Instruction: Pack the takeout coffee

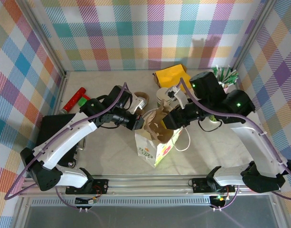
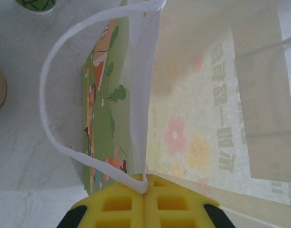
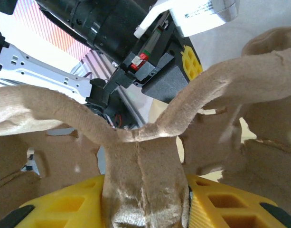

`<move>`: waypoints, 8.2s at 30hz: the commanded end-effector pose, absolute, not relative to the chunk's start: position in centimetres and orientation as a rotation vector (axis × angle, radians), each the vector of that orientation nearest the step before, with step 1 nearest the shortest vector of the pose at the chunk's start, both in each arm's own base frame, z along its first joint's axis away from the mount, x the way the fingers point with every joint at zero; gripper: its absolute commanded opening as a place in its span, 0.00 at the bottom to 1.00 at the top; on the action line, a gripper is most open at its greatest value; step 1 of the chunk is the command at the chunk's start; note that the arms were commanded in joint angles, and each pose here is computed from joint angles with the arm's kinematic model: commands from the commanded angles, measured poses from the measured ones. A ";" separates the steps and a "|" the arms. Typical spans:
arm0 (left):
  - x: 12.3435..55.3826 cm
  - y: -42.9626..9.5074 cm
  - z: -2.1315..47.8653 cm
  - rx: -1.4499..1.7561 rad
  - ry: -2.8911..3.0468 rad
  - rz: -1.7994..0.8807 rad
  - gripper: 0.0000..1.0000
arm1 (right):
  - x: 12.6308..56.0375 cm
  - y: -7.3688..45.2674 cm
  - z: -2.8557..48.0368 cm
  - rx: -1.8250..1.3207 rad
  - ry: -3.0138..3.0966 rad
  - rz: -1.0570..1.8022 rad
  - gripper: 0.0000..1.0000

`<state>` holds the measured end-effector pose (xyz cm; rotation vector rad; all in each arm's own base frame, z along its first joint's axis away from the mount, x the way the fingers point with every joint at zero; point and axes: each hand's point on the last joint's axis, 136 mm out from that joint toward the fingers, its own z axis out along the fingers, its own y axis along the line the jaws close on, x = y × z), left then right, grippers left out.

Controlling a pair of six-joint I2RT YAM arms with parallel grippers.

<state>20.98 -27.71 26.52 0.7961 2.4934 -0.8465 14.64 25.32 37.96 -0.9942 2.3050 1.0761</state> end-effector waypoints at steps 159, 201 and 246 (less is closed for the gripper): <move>22.4 -26.8 27.0 0.342 2.504 -0.843 0.00 | 19.3 24.3 29.7 -0.856 2.427 0.538 0.84; 23.8 -33.0 30.2 0.866 2.356 -0.498 0.25 | 23.6 19.6 26.7 0.087 2.432 0.780 0.58; 27.3 -34.2 12.9 0.279 2.886 -0.210 0.10 | 23.9 21.1 26.4 0.086 2.419 0.901 0.22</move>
